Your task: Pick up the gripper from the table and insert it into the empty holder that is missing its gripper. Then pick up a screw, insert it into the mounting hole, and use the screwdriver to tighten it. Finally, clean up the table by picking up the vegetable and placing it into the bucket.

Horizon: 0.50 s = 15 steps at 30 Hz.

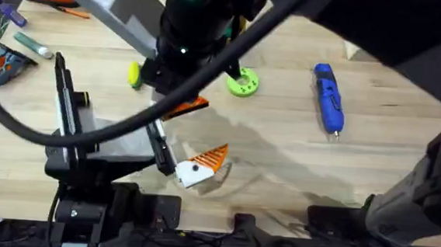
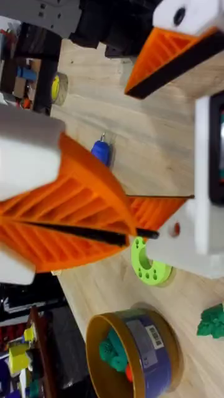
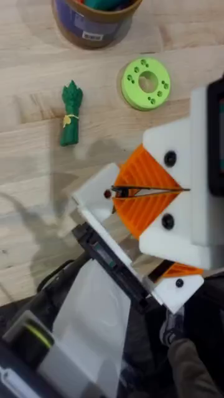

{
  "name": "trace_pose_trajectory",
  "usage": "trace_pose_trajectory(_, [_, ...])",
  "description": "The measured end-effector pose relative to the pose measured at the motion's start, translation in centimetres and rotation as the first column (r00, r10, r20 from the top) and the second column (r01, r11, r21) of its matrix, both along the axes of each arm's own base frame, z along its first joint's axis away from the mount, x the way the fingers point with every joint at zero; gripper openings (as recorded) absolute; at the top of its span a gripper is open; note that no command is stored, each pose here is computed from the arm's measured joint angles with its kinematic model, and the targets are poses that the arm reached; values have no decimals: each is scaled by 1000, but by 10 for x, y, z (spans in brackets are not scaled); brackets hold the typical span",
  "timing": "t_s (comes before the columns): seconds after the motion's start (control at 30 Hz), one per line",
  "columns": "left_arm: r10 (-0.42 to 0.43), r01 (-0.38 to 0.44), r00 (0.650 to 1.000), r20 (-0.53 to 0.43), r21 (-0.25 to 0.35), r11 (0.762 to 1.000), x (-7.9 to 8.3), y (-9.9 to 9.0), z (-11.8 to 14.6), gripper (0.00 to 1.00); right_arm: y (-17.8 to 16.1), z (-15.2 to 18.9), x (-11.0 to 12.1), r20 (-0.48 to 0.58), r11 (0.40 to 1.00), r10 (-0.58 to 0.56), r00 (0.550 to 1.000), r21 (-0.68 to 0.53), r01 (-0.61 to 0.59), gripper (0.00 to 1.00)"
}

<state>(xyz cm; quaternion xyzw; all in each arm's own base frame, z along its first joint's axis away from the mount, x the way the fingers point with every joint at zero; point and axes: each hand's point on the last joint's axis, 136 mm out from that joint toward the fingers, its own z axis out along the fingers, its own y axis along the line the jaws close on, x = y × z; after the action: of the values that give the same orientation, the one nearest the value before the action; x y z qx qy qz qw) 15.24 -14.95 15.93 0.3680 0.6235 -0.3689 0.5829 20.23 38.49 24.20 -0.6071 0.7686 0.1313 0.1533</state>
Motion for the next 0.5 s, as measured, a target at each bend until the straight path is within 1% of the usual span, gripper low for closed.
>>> trace_pose_trajectory(0.5, [0, 0, 1000, 0, 0, 1000, 0, 0, 0, 986, 3, -1, -6, -40, 1000, 9, 999, 18, -8, 6])
